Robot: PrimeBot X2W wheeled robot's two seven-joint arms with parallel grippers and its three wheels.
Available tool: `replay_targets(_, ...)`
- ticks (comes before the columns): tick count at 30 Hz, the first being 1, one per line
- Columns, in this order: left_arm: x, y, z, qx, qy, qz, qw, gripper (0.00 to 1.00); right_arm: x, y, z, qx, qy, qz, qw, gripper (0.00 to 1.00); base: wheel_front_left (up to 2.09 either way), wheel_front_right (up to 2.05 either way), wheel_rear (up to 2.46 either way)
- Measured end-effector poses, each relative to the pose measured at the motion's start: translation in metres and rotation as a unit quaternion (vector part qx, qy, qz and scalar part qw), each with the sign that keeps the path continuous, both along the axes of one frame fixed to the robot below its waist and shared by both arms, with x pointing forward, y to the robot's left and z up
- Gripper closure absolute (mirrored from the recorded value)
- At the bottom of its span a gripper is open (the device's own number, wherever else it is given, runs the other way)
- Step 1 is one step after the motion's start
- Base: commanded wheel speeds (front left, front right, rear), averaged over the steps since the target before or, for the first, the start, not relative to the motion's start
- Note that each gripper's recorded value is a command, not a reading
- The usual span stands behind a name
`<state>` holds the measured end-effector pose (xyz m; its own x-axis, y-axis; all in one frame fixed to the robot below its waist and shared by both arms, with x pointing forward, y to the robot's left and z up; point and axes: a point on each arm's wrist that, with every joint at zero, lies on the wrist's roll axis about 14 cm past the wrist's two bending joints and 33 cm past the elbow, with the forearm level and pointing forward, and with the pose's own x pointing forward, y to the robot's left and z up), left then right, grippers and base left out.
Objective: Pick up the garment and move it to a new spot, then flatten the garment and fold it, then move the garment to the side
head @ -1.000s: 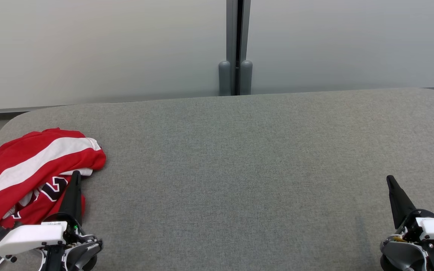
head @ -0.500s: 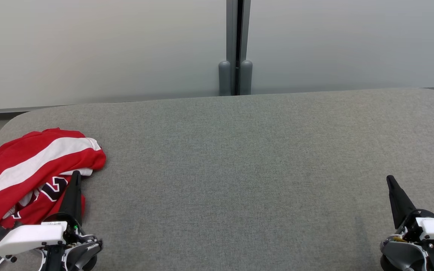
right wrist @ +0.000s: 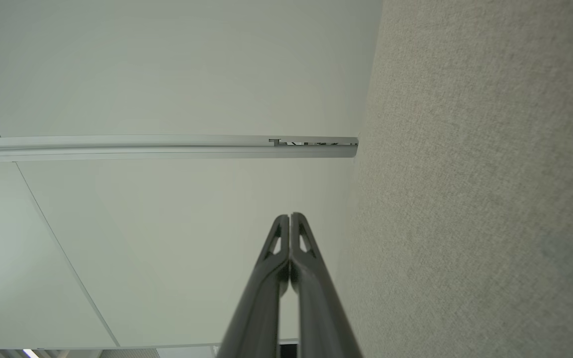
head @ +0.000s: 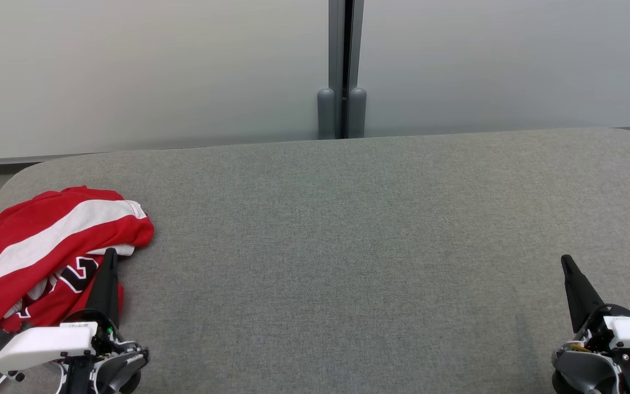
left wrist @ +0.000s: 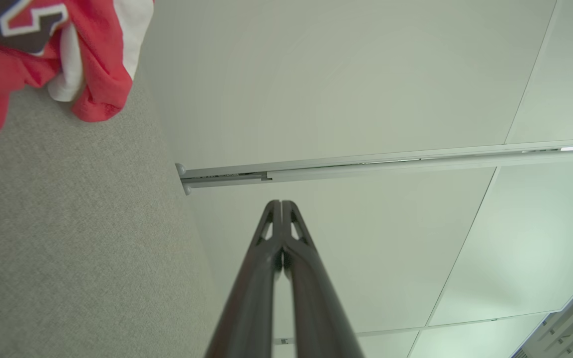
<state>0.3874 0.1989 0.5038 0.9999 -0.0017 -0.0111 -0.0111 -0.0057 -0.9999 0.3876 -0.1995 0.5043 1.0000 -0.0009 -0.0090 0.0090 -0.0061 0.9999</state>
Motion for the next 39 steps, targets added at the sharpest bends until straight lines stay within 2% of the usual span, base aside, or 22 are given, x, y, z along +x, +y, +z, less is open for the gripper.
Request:
replay_targets(38, 0.0000, 0.0000, 0.0000, 0.000, 0.000, 0.000, 1.000, 1.00, 0.0000, 0.0000, 0.0000, 0.000, 0.000, 0.000, 1.000, 1.00, 0.00, 0.00, 0.00)
replay_targets(39, -0.0007, -0.0003, -0.0020, -0.001, 0.003, 0.000, 1.000, 0.00, -0.0007, 0.0003, -0.0018, 0.001, 0.003, 0.000, 1.000, 0.00, 0.00, 0.00, 0.00)
